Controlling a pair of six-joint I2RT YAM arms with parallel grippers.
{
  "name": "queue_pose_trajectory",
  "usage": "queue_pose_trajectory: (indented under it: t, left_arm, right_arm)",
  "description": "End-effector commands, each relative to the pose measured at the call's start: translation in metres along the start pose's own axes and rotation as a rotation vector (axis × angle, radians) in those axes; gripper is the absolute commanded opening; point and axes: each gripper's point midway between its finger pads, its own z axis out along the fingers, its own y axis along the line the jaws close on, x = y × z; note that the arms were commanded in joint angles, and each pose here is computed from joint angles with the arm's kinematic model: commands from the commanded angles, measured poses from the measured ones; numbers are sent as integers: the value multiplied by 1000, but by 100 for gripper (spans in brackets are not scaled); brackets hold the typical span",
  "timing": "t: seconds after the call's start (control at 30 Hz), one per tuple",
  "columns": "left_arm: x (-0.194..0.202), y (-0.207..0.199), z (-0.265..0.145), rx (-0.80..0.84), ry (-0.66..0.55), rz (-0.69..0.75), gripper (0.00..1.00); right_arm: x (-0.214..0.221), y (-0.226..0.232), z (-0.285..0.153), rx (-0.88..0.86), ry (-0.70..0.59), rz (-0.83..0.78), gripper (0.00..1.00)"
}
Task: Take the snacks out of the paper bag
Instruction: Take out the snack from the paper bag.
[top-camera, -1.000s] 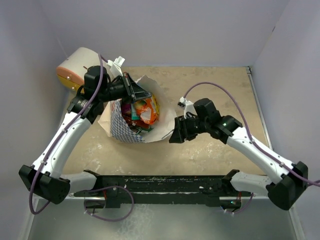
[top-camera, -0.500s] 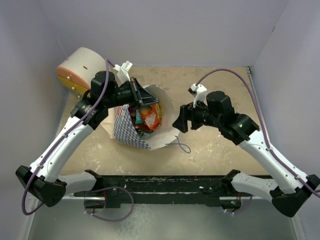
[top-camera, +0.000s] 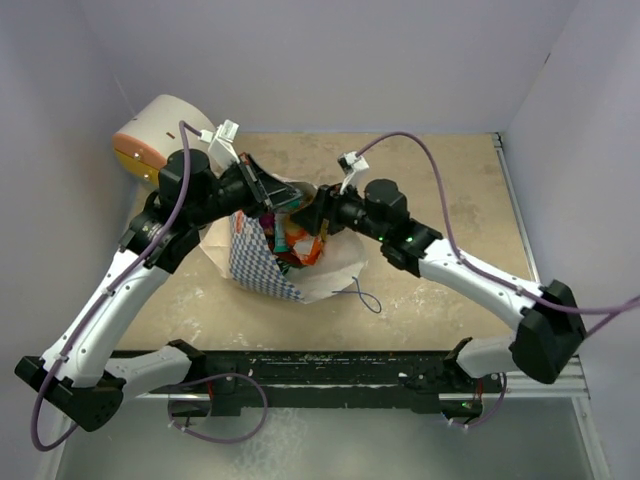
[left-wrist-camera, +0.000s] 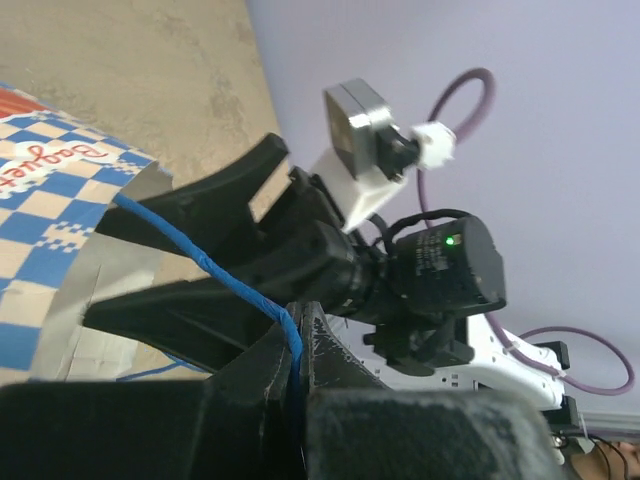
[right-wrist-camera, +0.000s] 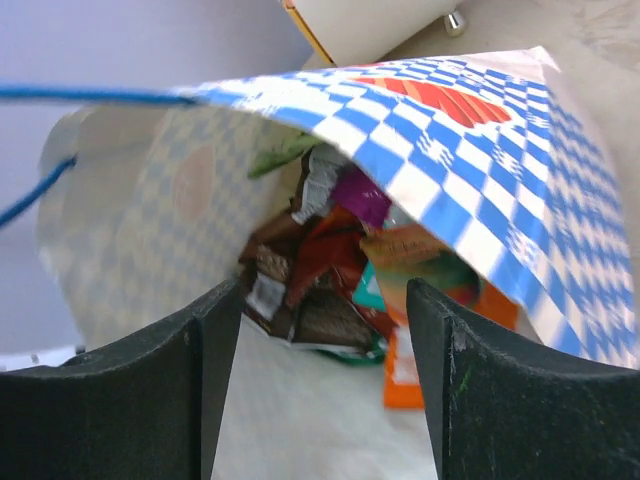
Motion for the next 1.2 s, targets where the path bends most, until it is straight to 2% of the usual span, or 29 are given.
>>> queue_pose_trajectory:
  t: [0.0,0.17,0.53,0.83,1.03,1.17]
  left_arm:
    - [-10,-12,-11,-18,-34,-11,0]
    - [-15,-15,-7,-30,-37,-13,0]
    - [-20,-23,-8,-25,-37,-24,0]
    - [-9,-30,-13,26,7,-52,0]
    - [-9,-38,-16,58,3,-56,0]
    - [-9,-42,-18,71,7,-62,0]
  right_arm:
    - [-52,35,29,-47,-240,228,68]
    - [-34,32,50,15,-275,453,65]
    - [-14,30,75,115,-362,685,62]
    - [-7,31,106,151,-393,746,61]
    - [-12,27,126,178,-429,760,56]
    - [-3,24,145,216,-390,755,57]
